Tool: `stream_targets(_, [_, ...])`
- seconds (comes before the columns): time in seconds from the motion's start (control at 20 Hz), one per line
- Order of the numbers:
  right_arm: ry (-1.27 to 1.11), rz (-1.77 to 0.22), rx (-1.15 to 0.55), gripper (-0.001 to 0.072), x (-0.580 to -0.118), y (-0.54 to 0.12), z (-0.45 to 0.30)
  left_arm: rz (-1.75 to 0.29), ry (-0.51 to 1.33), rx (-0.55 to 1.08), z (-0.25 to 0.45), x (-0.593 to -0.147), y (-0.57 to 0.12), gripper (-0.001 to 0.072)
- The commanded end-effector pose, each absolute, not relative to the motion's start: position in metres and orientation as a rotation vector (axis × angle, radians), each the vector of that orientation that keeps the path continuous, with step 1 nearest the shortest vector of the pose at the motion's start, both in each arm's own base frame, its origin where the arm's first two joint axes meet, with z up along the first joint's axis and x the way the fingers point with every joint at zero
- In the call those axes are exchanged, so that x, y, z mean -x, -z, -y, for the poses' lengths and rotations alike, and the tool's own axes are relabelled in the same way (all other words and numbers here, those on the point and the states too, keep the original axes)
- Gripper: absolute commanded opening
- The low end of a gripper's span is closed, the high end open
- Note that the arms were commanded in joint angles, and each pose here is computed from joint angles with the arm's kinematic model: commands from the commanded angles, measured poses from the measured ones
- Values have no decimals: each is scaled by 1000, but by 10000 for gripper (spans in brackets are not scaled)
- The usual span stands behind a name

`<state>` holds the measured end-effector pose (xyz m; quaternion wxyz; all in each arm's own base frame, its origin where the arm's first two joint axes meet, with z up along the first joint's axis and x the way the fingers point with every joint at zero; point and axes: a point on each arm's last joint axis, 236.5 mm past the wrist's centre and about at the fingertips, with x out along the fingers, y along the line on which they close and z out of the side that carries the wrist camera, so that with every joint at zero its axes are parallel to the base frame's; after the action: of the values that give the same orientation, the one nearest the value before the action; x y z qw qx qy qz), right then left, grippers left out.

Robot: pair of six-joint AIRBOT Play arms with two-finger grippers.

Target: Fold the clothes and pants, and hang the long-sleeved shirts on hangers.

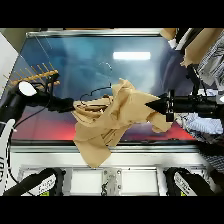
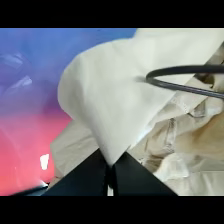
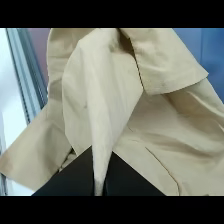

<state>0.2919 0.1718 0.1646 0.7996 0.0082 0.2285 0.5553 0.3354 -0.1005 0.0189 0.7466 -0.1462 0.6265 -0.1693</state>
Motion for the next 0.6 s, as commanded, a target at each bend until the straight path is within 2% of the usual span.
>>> stream_targets(0.0, [-1186, -534, 1, 5, -287, -158, -169, -1352, 391, 282, 92, -356, -39, 12])
stream_targets(0.15, [-1189, -533, 0, 6, -286, -158, -169, -1337, 405, 268, 93, -369, -53, 12])
stream_targets(0.25, [-1195, -466, -52, 5, -290, -176, -175, -1353, 414, 264, 93, -369, -54, 12])
stream_targets(0.4, [-1197, -353, -84, 5, -294, -203, -180, -1396, 415, 269, 94, -360, -39, 12])
stream_targets(0.55, [-1221, -346, -71, 5, -284, -208, -183, -1456, 361, 220, 78, -348, -15, 12])
